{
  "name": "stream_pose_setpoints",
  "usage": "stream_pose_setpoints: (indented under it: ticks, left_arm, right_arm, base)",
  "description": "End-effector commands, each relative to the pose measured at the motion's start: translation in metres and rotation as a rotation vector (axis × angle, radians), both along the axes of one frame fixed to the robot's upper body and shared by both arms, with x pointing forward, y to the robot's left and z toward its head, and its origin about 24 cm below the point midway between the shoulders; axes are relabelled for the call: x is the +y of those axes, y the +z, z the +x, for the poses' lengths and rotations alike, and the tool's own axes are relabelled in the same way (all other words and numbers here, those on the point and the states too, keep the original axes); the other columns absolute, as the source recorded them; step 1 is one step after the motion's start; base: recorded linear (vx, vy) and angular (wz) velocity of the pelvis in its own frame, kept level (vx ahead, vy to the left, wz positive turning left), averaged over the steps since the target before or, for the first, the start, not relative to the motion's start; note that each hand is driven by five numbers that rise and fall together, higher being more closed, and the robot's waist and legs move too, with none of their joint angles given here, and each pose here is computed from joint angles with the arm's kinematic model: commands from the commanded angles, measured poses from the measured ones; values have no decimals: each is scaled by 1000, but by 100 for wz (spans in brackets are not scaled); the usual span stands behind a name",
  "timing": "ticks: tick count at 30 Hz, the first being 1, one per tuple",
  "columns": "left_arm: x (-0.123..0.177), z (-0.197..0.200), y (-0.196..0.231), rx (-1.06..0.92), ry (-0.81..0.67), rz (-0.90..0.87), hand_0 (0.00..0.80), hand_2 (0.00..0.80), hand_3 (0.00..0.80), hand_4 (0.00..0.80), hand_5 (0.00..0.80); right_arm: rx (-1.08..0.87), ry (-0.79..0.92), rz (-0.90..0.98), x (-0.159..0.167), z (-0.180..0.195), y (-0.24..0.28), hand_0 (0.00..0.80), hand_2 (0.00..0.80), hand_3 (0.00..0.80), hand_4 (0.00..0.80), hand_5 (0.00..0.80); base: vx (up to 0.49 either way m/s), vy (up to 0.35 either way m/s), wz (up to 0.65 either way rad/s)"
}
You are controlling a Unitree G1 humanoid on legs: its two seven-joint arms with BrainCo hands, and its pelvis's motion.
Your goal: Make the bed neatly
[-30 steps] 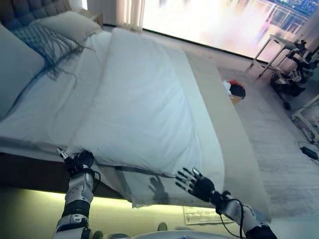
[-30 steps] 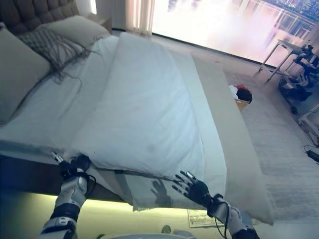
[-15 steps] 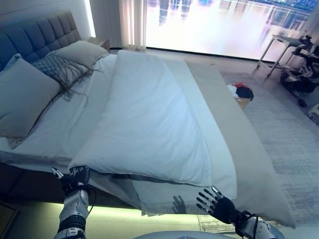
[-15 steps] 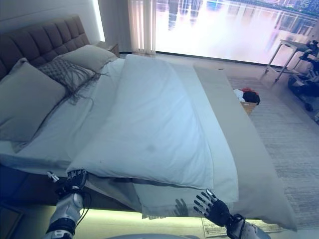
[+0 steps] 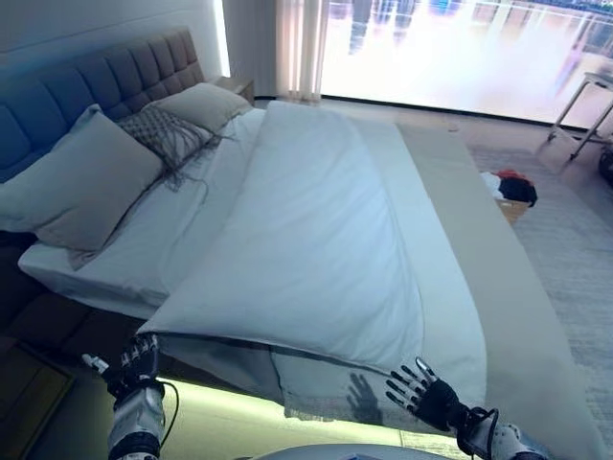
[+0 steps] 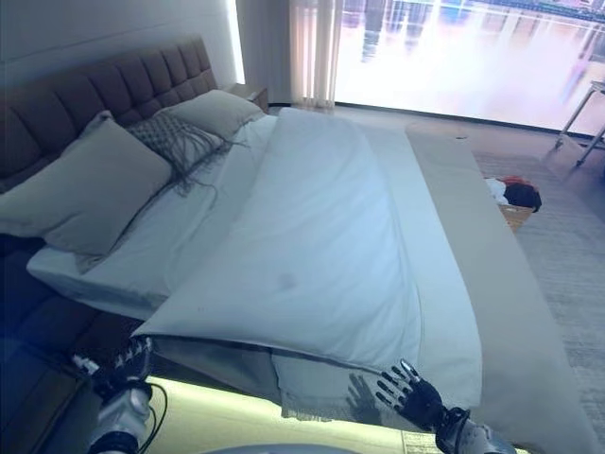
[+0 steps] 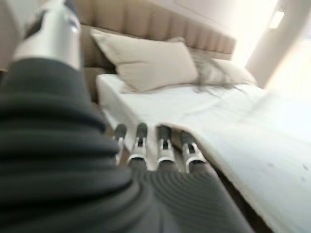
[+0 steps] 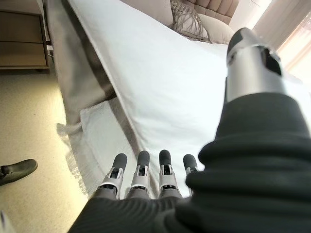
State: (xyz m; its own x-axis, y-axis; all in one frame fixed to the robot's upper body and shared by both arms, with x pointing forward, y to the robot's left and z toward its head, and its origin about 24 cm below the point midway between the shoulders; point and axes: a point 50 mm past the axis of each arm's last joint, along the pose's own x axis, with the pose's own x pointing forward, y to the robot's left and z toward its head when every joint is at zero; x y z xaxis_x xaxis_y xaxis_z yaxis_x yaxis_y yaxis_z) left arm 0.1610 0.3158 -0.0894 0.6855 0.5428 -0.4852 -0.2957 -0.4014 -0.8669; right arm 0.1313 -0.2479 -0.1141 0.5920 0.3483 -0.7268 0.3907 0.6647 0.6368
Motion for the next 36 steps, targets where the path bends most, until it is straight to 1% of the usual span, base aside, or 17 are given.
stream_pose_setpoints:
  ticks: [1, 13, 16, 20, 25, 29, 32, 34, 35, 36]
  left_arm:
    - [99, -15, 67, -143, 226, 312, 0, 0, 0, 0, 0]
    - [102, -45, 45, -8, 272, 237, 0, 0, 0, 0, 0]
    - [107, -50, 47, 15, 294, 237, 0, 0, 0, 0, 0]
    - [120, -53, 59, 0, 317, 276, 0, 0, 0, 0, 0]
    - [146, -58, 88, -32, 358, 344, 0, 0, 0, 0, 0]
    - [164, -60, 115, -74, 365, 413, 0, 0, 0, 0, 0]
    - [170, -59, 128, -85, 350, 441, 0, 0, 0, 0, 0]
    - [171, -63, 126, -55, 331, 425, 0, 0, 0, 0, 0]
    - [171, -65, 125, -30, 314, 425, 0, 0, 0, 0, 0]
    - [168, -67, 119, 38, 247, 447, 0, 0, 0, 0, 0]
  right_arm:
    - [-61, -47, -21, -16, 18, 7, 0, 0, 0, 0, 0]
    - [-28, -69, -31, -19, 10, 0, 0, 0, 0, 0, 0]
    - [-30, -84, -23, -21, 8, 0, 0, 0, 0, 0, 0]
    - [-36, -103, -25, -23, 8, 1, 0, 0, 0, 0, 0]
    - [-25, -126, -61, -36, 3, 2, 0, 0, 0, 0, 0]
    - [-11, -155, -81, -47, -5, 3, 0, 0, 0, 0, 0]
    - [-7, -179, -85, -52, -10, 2, 0, 0, 0, 0, 0]
    - [-7, -183, -84, -54, -12, 2, 0, 0, 0, 0, 0]
    - [-7, -181, -83, -53, -12, 1, 0, 0, 0, 0, 0]
    - [-4, -173, -83, -53, -13, 0, 0, 0, 0, 0, 0]
  base:
    - [-38, 101, 5]
    - [-48, 43, 7]
    - [-33, 8, 13]
    - [-25, 15, 24]
    - [-5, 48, 26]
    - [10, 54, 11]
    - [1, 8, 2]
    - [0, 0, 0]
    - [-21, -33, 0]
    - [-27, -44, 0]
